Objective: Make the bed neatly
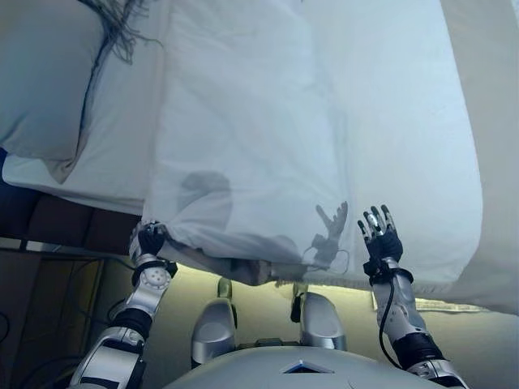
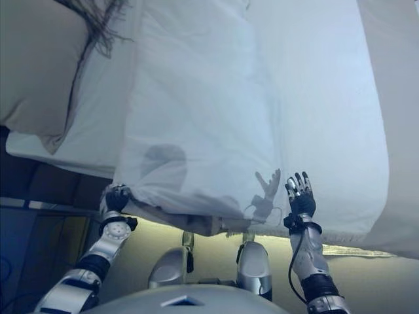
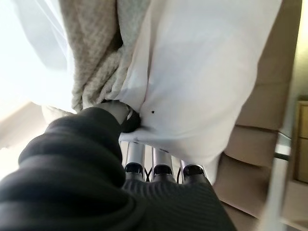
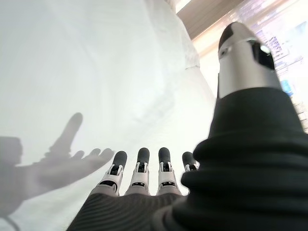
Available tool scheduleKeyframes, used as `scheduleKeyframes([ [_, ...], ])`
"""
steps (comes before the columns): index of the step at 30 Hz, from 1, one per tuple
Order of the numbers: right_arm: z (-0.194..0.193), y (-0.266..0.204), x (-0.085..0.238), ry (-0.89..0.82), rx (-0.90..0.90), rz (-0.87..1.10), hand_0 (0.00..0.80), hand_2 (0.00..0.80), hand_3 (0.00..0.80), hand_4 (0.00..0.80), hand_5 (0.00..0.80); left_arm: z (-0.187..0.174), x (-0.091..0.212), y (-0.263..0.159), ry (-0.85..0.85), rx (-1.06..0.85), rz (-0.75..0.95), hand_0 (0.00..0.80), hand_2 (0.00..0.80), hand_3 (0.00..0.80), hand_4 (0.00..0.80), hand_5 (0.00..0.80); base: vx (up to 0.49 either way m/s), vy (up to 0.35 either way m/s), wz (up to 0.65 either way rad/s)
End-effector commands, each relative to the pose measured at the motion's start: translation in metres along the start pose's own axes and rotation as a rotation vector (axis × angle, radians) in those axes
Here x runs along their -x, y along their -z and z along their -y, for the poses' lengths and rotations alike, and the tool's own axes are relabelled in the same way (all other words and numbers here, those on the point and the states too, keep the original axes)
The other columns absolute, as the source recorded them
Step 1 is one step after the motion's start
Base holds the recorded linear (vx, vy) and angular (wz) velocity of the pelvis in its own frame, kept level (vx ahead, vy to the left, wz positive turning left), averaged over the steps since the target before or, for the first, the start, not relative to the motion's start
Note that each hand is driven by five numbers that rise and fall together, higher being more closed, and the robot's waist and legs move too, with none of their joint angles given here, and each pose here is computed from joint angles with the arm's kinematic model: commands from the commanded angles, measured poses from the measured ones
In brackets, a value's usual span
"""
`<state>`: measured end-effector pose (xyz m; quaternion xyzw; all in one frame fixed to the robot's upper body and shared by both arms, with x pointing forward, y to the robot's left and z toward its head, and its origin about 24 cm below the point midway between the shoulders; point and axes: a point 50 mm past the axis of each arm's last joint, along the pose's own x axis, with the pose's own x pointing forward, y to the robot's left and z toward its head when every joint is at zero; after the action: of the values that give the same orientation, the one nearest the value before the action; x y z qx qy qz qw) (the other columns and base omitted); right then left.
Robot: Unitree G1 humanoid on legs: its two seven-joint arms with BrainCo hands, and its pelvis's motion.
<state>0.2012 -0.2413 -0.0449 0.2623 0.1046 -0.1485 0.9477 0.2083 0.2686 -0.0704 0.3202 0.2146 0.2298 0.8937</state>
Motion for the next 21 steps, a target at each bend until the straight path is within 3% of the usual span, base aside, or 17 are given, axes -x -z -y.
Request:
scheduleKeyframes([
  [1,0.005,-0.004,0.006,0.002,0.002,0.033,0.000,0.000,0.000,0.000,0.000,-0.063,-0.002,0.057,-0.174,-0.153,-0.209,0.800,0.800,0.800,0.800,0.800,0.071,0.050,0.02],
  [6,0.011,-0.002,0.009,0.020,0.023,0.006,0.000,0.000,0.000,0.000,0.000,-0.084,0.025,0.109,-0.211,-0.251,-0.468,0.800,0.800,0.800,0.800,0.800,0.078,0.059,0.03],
  [12,0.023,0.000,0.015,0.042,0.041,-0.011,0.000,0.000,0.000,0.000,0.000,-0.102,0.036,0.129,-0.220,-0.250,-0.534,0.800,0.800,0.800,0.800,0.800,0.061,0.053,0.00],
  [13,0.025,0.000,0.015,0.046,0.041,-0.012,0.000,0.000,0.000,0.000,0.000,-0.101,0.035,0.127,-0.203,-0.242,-0.527,0.740,0.740,0.740,0.740,0.740,0.046,0.031,0.01],
  [14,0.026,0.000,0.016,0.049,0.041,-0.012,0.000,0.000,0.000,0.000,0.000,-0.098,0.034,0.126,-0.173,-0.229,-0.520,0.260,0.260,0.260,0.260,0.260,0.035,0.019,0.02],
  [15,0.027,0.001,0.016,0.052,0.040,-0.014,0.000,0.000,0.000,0.000,0.000,-0.093,0.033,0.125,-0.132,-0.223,-0.512,0.000,0.000,0.000,0.000,0.000,0.000,0.000,0.00],
  [21,0.021,-0.003,0.012,0.030,0.048,-0.021,0.000,0.000,0.000,0.000,0.000,-0.059,0.038,0.124,0.146,-0.318,-0.500,0.000,0.000,0.000,0.000,0.000,0.002,0.004,0.01],
])
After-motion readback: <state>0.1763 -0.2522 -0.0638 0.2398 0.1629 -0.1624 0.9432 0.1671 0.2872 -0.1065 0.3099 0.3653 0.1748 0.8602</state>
